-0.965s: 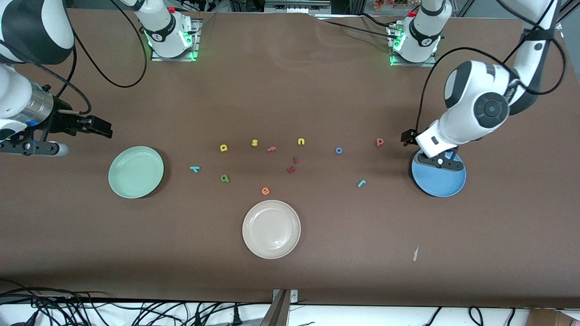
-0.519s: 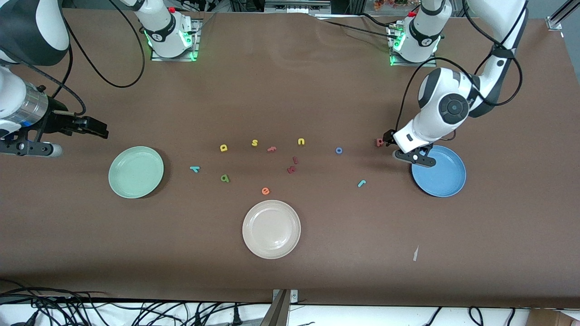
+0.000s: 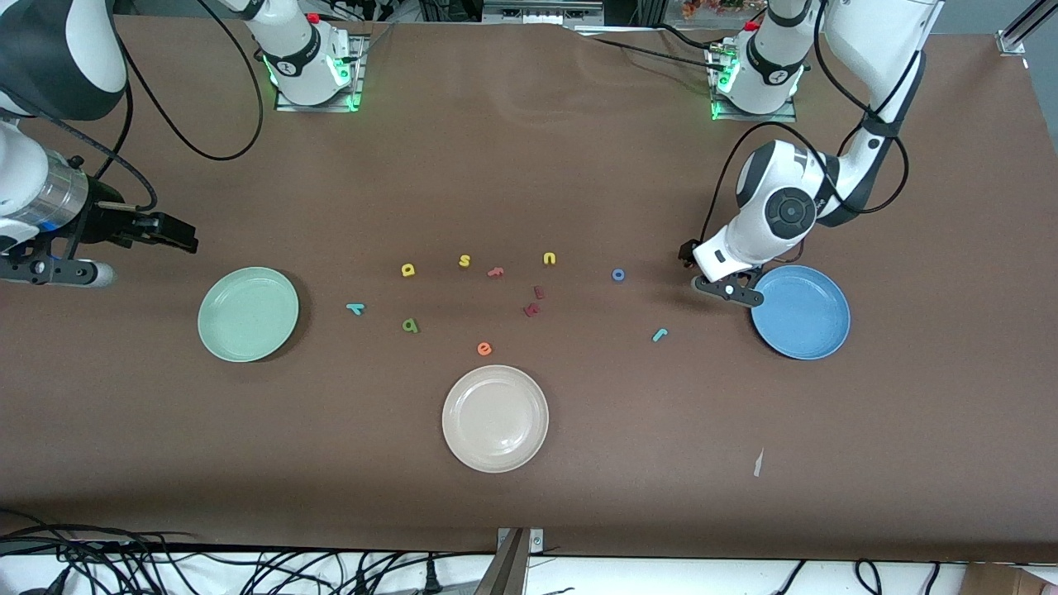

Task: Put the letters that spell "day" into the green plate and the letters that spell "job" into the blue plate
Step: 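Move the left gripper over the pink letter d, then grasp the pink d with the left gripper while the right gripper reaches the y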

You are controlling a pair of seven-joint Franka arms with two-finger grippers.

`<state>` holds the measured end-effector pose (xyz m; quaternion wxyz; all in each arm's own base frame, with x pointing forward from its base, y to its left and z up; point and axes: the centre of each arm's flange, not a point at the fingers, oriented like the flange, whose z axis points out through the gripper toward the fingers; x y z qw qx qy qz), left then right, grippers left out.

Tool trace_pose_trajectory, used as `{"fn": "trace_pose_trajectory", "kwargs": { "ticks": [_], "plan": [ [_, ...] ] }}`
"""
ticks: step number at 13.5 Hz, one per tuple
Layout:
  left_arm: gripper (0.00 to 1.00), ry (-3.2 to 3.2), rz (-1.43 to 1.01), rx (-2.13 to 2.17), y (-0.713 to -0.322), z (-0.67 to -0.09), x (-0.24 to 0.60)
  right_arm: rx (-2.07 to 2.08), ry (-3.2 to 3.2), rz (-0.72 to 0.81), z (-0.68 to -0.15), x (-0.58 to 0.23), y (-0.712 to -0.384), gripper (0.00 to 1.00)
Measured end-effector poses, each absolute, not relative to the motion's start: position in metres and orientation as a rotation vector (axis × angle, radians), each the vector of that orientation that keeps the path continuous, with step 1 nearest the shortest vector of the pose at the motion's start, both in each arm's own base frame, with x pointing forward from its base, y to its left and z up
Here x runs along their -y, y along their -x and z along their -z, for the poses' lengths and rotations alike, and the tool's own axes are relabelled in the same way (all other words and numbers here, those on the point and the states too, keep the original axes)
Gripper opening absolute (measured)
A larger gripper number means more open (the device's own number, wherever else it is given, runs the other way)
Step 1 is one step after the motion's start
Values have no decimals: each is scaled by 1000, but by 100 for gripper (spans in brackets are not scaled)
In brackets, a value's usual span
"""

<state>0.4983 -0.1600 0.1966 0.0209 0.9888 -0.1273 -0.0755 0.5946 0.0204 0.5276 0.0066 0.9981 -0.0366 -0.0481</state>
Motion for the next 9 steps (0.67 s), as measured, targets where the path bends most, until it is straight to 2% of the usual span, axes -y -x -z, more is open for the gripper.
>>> {"fn": "trace_pose_trajectory", "kwargs": {
  "ticks": [9],
  "plan": [
    [100,-3069,223,387,-474,-177,163,115,-3124,122,-519,-21,-602,100]
  ]
}}
